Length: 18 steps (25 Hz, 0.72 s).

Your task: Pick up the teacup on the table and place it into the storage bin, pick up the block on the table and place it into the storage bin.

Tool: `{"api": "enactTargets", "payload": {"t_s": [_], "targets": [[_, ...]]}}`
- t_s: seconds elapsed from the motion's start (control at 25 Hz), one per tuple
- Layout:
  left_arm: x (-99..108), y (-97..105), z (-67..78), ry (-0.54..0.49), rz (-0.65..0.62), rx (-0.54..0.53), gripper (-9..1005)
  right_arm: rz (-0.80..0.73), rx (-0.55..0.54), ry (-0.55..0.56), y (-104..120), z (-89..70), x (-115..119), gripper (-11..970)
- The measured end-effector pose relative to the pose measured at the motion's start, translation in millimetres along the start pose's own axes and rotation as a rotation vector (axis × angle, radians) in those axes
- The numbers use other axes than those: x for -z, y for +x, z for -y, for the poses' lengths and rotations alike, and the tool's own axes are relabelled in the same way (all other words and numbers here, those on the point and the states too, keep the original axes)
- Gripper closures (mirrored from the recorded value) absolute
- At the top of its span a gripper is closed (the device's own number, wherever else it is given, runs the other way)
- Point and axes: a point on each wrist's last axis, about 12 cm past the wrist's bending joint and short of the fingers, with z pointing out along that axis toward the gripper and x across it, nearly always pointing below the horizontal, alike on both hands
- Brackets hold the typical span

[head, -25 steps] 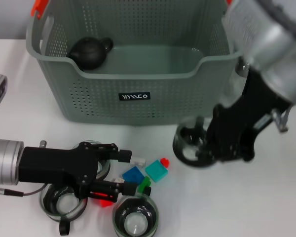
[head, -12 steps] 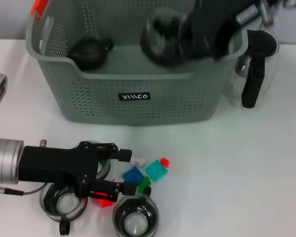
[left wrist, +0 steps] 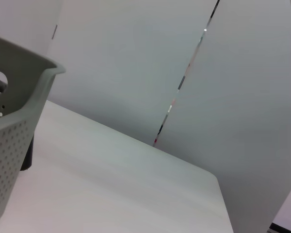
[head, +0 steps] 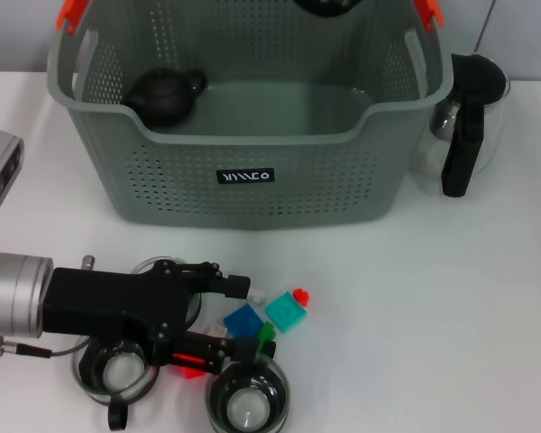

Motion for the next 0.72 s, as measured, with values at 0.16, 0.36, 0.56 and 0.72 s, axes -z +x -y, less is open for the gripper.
{"api": "enactTargets", "payload": {"t_s": [0.16,0.36,0.56,0.72], "targets": [[-0.3,-0.3,-0.2,0.001,-0.001,-0.006,121,-0.023,-0.107,0.067,4.9,12.1,-18.9,901],[0.7,-0.6,-0.4,0.0,-0.003,-0.019,121,-0.057,-0.2,0.103,13.4,17.6,-38.2,901],[1.3,-1.1,-0.6,-0.002,-0.004,-0.03,121,-0.081,-0.214,0.129,23.2,14.1,-60.8,902],[1.4,-1.3,-0.8,-0.003,-0.005,-0.035,121,-0.101,-0.202,0.154,30.4,8.8,-77.1,901]]}}
